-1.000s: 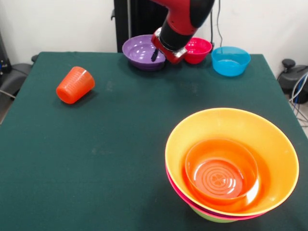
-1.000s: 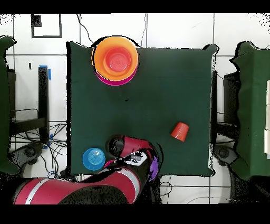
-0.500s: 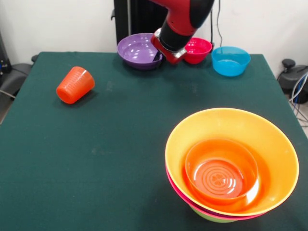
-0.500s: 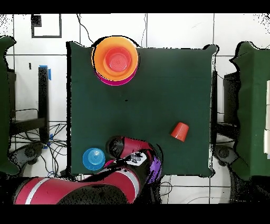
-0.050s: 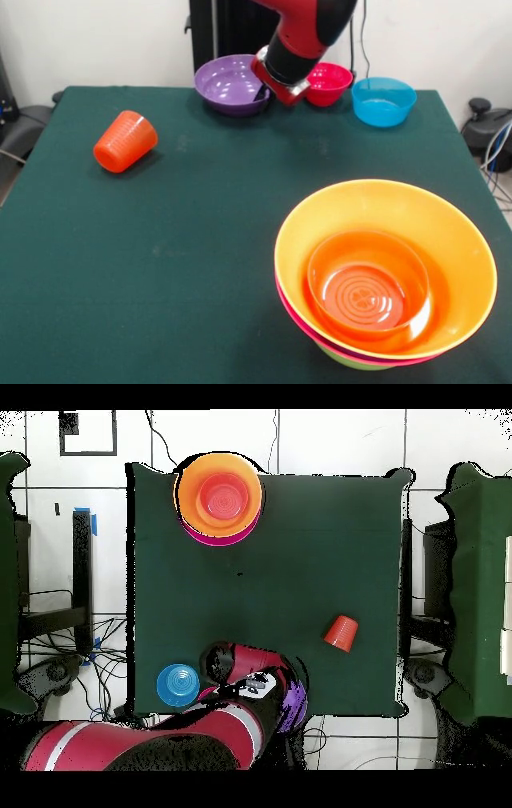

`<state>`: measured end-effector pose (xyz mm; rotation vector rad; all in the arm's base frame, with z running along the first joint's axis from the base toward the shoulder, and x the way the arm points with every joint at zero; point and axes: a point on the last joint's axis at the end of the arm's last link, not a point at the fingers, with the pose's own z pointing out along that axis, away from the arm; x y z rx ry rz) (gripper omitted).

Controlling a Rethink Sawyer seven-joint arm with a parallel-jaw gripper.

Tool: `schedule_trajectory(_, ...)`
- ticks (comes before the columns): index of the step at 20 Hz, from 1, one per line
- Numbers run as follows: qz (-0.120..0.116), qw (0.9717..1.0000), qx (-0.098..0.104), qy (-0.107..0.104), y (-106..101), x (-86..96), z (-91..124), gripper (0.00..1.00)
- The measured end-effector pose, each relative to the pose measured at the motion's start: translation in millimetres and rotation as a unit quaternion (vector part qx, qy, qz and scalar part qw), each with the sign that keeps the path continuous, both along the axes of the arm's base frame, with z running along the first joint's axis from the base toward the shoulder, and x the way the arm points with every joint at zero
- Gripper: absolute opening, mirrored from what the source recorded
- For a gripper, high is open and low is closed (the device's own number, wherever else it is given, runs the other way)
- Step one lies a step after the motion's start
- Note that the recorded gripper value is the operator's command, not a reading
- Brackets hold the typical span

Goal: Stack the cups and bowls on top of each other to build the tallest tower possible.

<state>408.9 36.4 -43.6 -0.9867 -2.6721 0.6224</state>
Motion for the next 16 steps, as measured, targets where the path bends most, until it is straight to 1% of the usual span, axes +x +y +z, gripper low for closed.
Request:
schedule_trajectory(3, 0.009, 0.9999, -0.006, 0.001, -1.8, -2.0, 2.5, 0.00)
schedule_trajectory(5, 0.029, 0.9994, -0.019, 0.005, -7.9, -5.4, 8.0, 0.00)
schedule_trajectory(7, 0.039, 0.9989, -0.026, 0.006, -11.2, -6.4, 10.7, 0.00)
schedule_trajectory(10, 0.067, 0.9967, -0.045, 0.006, -20.3, -5.7, 19.6, 0.00)
schedule_trajectory(13, 0.085, 0.9948, -0.056, 0.004, -27.0, -2.2, 26.2, 0.00)
schedule_trajectory(14, 0.096, 0.9933, -0.063, 0.001, -32.1, 2.5, 31.0, 0.00)
schedule_trajectory(16, 0.103, 0.9924, -0.067, -0.003, -35.3, 7.2, 34.2, 0.00)
